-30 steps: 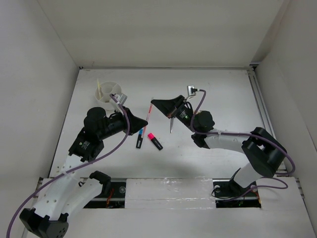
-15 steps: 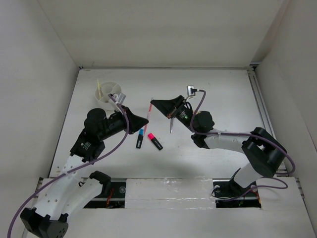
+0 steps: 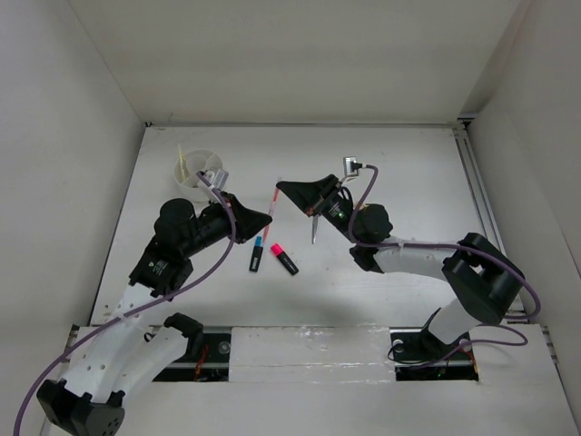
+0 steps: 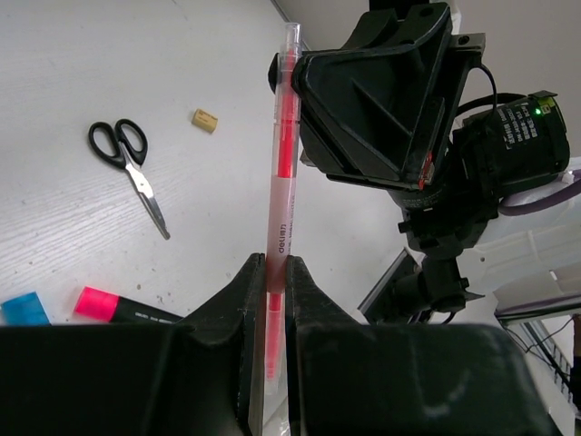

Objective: Sort the stationery into containers
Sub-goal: Close the pen cap on the pen.

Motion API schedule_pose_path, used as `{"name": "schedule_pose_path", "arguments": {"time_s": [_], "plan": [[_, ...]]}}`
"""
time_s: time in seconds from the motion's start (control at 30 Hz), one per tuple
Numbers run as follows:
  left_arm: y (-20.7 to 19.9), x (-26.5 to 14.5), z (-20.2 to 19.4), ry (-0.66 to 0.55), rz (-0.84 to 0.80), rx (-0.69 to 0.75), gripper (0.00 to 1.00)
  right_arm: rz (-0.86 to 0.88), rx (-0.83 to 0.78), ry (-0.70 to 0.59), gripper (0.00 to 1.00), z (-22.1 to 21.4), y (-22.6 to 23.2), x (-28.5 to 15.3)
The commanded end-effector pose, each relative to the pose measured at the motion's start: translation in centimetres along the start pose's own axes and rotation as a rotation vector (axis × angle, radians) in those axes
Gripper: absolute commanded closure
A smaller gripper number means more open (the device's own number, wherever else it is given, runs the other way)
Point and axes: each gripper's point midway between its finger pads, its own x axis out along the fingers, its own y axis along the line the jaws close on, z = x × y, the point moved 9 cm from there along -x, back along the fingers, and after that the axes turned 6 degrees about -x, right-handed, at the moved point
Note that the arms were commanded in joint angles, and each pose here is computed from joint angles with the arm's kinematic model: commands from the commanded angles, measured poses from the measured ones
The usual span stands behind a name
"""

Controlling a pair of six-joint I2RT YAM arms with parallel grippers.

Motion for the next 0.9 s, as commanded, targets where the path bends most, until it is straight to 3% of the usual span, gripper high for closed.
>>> {"name": "schedule_pose_path", "arguments": {"time_s": [0.0, 0.87], "plan": [[-1.5, 0.5, 3.3, -0.182, -0.049, 0.054, 1.00, 0.191, -0.011, 0.050, 1.00, -1.2, 3.0, -0.2], [-2.1, 0.8, 5.0, -0.241, -0.029, 0.072, 1.00, 0.158, -0.003, 0.156, 0.98, -4.4, 2.4, -1.3]]}}
